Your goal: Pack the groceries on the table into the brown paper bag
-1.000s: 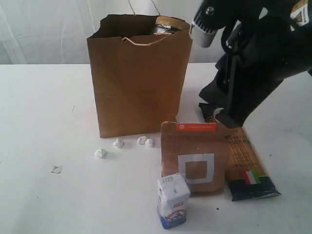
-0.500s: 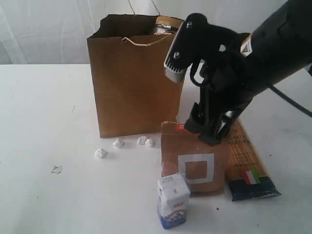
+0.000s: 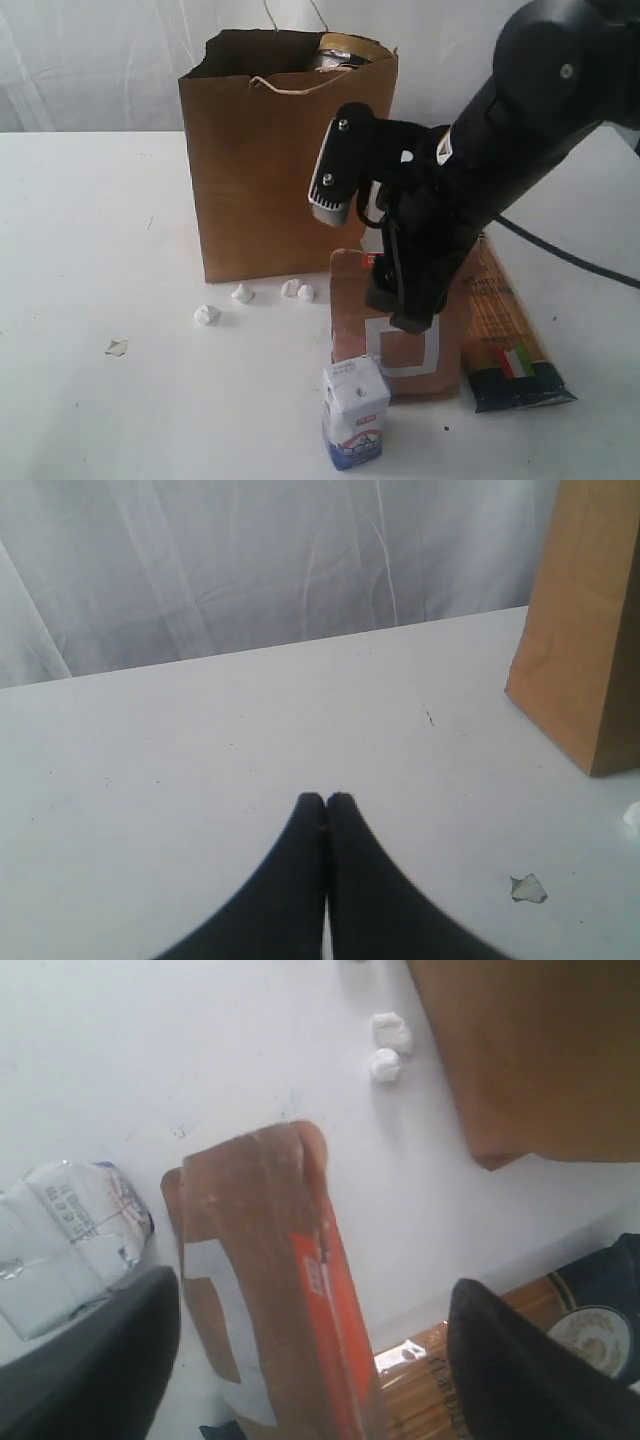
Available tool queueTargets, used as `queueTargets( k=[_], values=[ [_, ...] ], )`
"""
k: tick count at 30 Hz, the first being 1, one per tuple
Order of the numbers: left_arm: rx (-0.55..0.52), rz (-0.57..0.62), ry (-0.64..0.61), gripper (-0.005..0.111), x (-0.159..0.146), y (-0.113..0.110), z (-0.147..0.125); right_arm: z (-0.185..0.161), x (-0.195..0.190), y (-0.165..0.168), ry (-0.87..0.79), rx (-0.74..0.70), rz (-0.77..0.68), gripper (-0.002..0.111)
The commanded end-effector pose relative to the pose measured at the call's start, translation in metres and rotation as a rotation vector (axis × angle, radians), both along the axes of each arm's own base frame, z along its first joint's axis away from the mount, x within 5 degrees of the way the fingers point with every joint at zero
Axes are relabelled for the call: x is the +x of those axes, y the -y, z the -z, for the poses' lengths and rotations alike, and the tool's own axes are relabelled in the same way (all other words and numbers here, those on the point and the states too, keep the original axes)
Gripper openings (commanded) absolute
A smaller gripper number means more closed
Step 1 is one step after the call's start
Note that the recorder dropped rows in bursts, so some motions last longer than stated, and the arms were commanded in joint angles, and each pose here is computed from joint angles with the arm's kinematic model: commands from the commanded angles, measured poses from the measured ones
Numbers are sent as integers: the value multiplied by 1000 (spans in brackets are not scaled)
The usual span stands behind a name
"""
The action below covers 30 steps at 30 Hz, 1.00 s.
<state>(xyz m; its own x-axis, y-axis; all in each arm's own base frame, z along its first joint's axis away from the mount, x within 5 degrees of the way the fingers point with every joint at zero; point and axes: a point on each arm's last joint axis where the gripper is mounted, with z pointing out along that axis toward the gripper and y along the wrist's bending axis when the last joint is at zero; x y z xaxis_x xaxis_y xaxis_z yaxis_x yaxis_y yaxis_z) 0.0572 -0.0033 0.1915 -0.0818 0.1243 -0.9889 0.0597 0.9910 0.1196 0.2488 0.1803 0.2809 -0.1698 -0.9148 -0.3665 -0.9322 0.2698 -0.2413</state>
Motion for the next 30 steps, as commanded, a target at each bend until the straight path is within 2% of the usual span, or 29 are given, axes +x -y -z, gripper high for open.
queueTargets(
  k=[1, 3, 4, 11, 17, 30],
  values=[
    [-10, -3, 10, 0, 0, 0, 0, 14, 6, -4, -29, -33, -19, 68],
    [-10, -3, 10, 0, 0, 0, 0, 19, 8, -6, -43, -40, -18, 63],
    [-10, -3, 10, 0, 0, 0, 0, 20, 8, -6, -48, -41, -17, 57],
    [-10, -3, 10, 0, 0, 0, 0, 23, 6, -6, -89, -49, -3, 0],
    [-10, -3, 10, 0, 0, 0, 0, 10, 0, -4, -113, 29, 107, 0],
    [-10, -3, 10, 0, 0, 0, 0, -84, -53, 33, 11, 392, 404, 0]
  ],
)
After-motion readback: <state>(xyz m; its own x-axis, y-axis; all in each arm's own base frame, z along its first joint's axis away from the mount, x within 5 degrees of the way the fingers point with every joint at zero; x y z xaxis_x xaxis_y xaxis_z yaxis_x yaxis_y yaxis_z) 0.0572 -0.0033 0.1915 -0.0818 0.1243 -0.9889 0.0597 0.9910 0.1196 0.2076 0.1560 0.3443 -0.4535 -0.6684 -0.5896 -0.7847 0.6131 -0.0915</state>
